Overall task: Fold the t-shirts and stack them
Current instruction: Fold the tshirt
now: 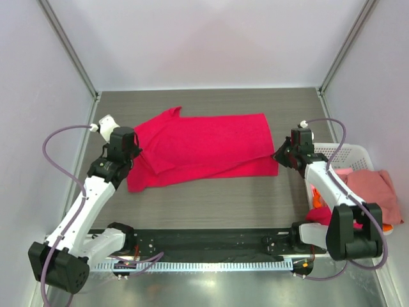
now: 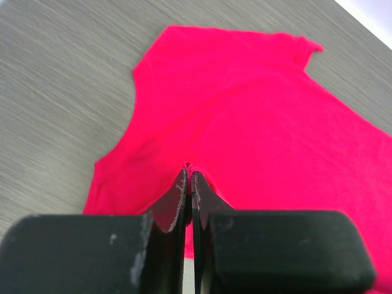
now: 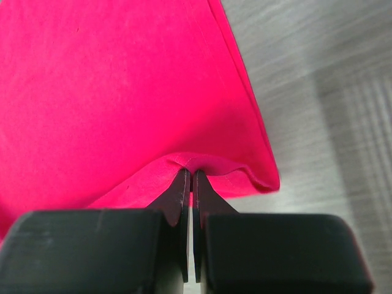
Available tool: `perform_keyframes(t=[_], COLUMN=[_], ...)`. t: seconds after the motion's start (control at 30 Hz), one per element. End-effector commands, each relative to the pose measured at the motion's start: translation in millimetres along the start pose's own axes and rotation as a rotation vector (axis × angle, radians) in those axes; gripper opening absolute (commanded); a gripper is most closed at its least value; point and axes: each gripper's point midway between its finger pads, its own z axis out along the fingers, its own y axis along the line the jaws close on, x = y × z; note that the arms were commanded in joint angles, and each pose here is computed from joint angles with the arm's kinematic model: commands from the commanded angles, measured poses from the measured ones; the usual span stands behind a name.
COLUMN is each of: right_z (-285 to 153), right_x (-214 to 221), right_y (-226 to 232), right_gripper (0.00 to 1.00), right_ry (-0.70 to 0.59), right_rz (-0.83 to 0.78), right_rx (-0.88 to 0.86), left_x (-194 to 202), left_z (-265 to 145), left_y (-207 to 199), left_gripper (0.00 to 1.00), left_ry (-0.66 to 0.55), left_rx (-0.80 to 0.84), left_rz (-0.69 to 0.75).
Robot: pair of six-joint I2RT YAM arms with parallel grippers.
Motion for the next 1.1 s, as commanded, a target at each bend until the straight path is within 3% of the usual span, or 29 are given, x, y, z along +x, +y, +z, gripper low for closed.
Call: perform_keyframes(t=[0.0, 0.33, 0.37, 0.43, 0.5, 0.57, 0.6, 0.77, 0.8, 0.93, 0.97, 1.07], right_z=[7.8, 44.2, 47.1, 47.5, 39.6, 30.6, 28.6, 0.5, 0.7, -5.7, -3.7, 1.0], right_x=[-39.0, -55.4, -52.0, -53.8, -52.9, -50.1, -38.4, -15.7, -2.7, 8.7, 14.6, 19.9], right_y=[20.9, 33.6, 36.3, 35.6, 35.9, 37.6, 31.5, 25.5, 18.2, 4.7, -1.6, -15.2], right_gripper=[0.01, 0.03, 0.08, 0.37, 0.55, 0.56, 0.56, 0.57, 0.57, 0.57, 0.57, 0.57], right_ry=[-0.094, -0.057, -0.038, -0.053, -0.075, -0.092, -0.081, -0.126, -0.103, -0.147, -0.149, -0.172], right_rz=[-0.028, -0.042, -0.046, -0.036, -0.024, -0.003, 0.006, 0.077, 0.092, 0.162, 0.195, 0.228], right_rx=[-0.033, -0.020, -0.037, -0.037, -0.054, -0.079, -0.076, -0.102, -0.089, -0.038, -0.009, 0.064], left_x=[-35.4, -55.7, -55.9, -52.8, -50.0, -41.3, -41.7, -38.5, -36.9, -34.4, -32.9, -21.9], left_z=[7.9, 62.3, 67.2, 84.8, 96.8, 114.3, 118.1, 128.1, 125.4, 103.2, 97.6, 76.9], left_y=[-12.1, -51.1, -54.0, -63.2, -67.9, -72.1, -75.7, -86.6, -85.1, -71.1, -67.9, -49.0], left_gripper=[0.04, 0.01, 0.01, 0.00, 0.00, 0.04, 0.07, 0.41, 0.53, 0.79, 0.90, 0.98], left_ry=[-0.129, -0.169, -0.173, -0.182, -0.185, -0.181, -0.184, -0.162, -0.158, -0.126, -0.114, -0.046], left_rx=[-0.010, -0.059, -0.062, -0.054, -0.056, -0.063, -0.058, -0.038, -0.037, -0.046, -0.051, -0.103], left_rz=[-0.032, 0.028, 0.033, 0.038, 0.038, 0.051, 0.052, 0.062, 0.056, 0.020, 0.013, -0.041])
